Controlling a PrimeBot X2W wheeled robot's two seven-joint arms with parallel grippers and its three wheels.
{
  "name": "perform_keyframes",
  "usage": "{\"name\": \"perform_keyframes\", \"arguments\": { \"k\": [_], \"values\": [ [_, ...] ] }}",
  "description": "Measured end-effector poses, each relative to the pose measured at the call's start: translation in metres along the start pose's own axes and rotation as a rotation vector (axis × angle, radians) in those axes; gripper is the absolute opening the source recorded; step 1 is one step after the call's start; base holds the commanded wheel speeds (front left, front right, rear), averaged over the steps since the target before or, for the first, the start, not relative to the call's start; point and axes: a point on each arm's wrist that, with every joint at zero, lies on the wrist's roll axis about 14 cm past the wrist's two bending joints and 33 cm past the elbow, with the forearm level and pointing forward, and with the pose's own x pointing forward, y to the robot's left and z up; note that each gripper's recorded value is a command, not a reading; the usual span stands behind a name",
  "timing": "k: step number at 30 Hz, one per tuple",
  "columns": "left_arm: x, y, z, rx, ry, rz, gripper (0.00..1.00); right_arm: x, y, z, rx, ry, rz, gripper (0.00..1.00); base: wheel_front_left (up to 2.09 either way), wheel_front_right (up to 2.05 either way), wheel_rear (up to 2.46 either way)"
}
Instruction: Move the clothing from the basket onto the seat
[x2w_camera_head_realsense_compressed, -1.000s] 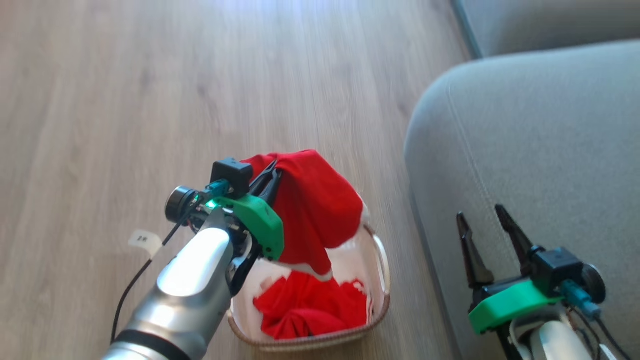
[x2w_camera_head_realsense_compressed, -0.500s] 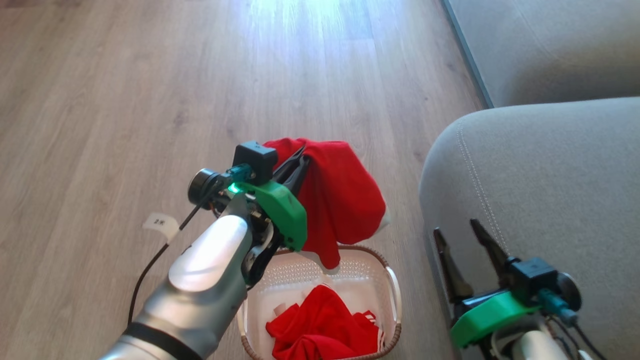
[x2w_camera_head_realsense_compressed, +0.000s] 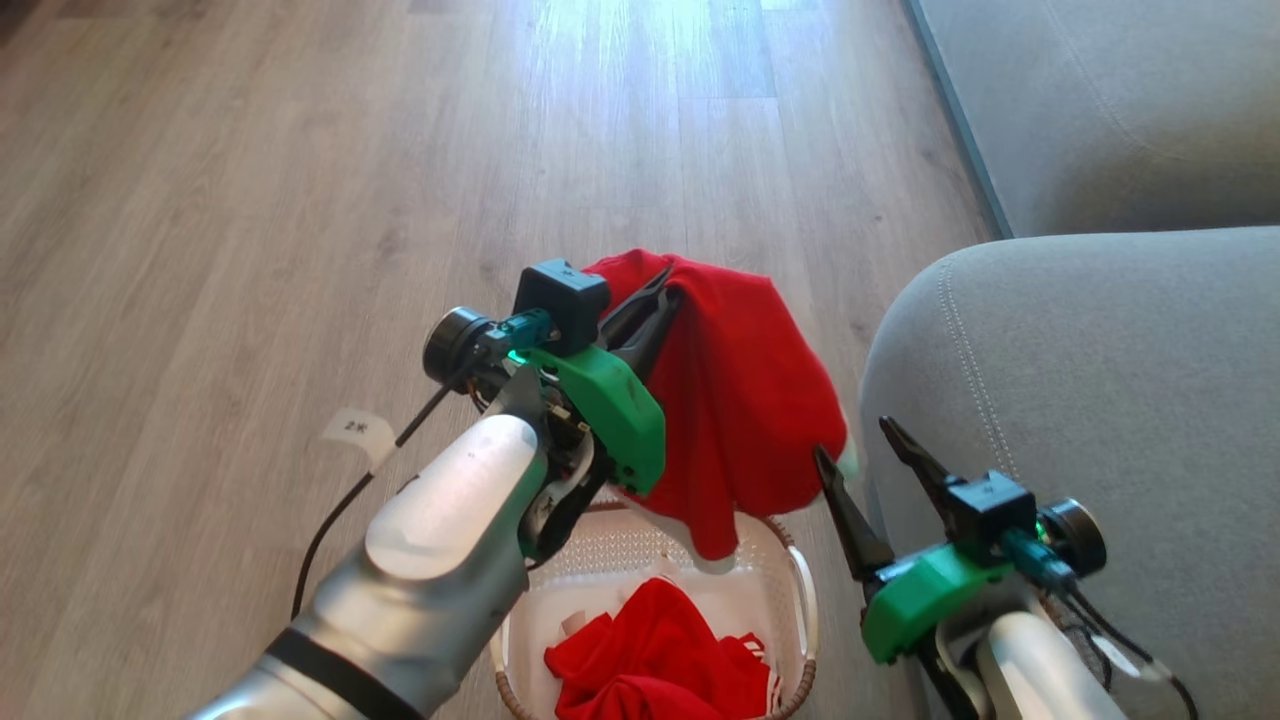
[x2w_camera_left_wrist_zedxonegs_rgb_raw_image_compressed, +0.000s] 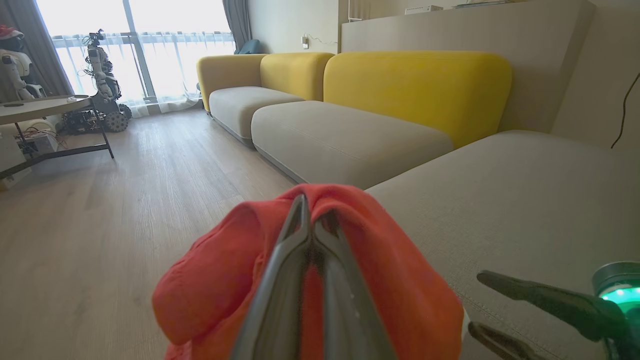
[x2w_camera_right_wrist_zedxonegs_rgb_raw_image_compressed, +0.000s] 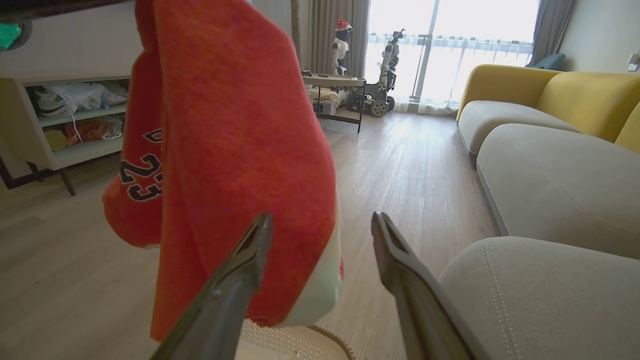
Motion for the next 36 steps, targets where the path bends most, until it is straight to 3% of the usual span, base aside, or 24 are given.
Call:
{"name": "perform_keyframes", "arguments": {
  "k": [17,25,26,29,30,36],
  "values": [
    [-0.003,-0.011,0.005,-0.011,-0.020,-0.020,0.00,0.018,0.026,-0.030,0.001,0.124,0.103,1.00,0.00,0.00,0.00],
    [-0.003,-0.014,0.002,-0.031,-0.015,-0.029,0.00,0.026,0.055,-0.034,0.014,0.148,0.204,1.00,0.00,0.00,0.00],
    [-0.003,-0.014,0.001,-0.031,-0.013,-0.030,0.00,0.029,0.055,-0.033,0.015,0.145,0.207,0.92,0.00,0.00,0.00],
    [-0.003,-0.013,-0.001,-0.033,-0.007,-0.026,0.00,0.031,0.058,-0.031,0.010,0.140,0.219,0.06,0.00,0.00,0.00],
    [-0.003,-0.011,-0.002,-0.039,-0.002,-0.020,0.00,0.032,0.059,-0.030,0.009,0.139,0.221,0.00,0.00,0.00,0.00],
    [-0.002,-0.004,-0.011,-0.058,0.013,0.005,0.00,0.035,0.049,-0.020,0.026,0.106,0.187,0.00,0.00,0.00,0.00]
  ]
}}
